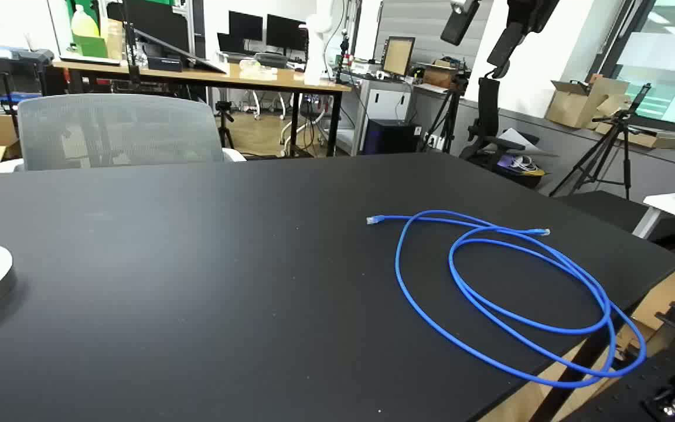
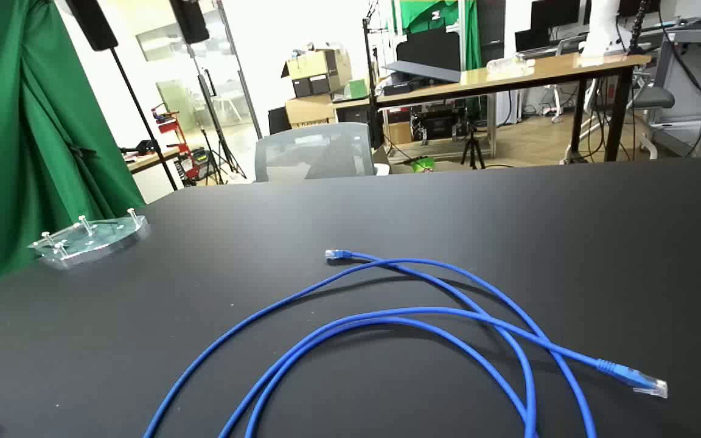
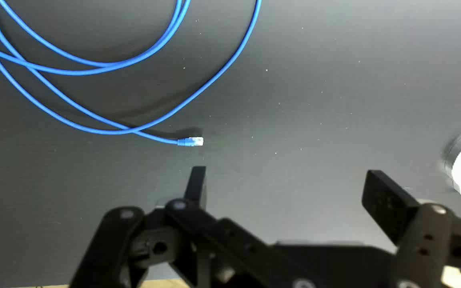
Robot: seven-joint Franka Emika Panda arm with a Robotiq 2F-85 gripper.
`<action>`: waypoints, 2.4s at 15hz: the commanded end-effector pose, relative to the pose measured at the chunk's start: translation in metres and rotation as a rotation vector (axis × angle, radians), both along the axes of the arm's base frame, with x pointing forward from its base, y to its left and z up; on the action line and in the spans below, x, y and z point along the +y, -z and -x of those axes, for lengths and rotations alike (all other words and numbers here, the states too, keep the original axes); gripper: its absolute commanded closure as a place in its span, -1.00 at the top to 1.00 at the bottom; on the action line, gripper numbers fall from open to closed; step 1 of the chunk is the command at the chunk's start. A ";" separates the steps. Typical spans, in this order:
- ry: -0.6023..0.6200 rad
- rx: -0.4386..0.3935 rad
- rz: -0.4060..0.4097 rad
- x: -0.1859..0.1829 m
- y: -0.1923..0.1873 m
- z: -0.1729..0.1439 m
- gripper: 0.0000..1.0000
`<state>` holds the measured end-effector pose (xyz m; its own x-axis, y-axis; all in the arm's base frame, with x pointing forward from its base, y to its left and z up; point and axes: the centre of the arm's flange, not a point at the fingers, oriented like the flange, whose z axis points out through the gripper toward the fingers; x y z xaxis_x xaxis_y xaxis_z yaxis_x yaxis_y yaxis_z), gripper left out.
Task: Move the cable slightly up, then pick one side and move it to the right
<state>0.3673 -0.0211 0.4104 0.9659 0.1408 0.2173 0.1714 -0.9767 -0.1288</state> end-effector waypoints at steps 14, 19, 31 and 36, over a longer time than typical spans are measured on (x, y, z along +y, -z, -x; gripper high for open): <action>0.038 0.021 -0.016 -0.003 0.005 -0.010 1.00; 0.281 0.142 -0.041 -0.045 0.041 -0.049 1.00; 0.554 0.205 0.038 -0.093 0.111 -0.085 1.00; 0.791 0.113 0.072 -0.113 0.153 -0.133 1.00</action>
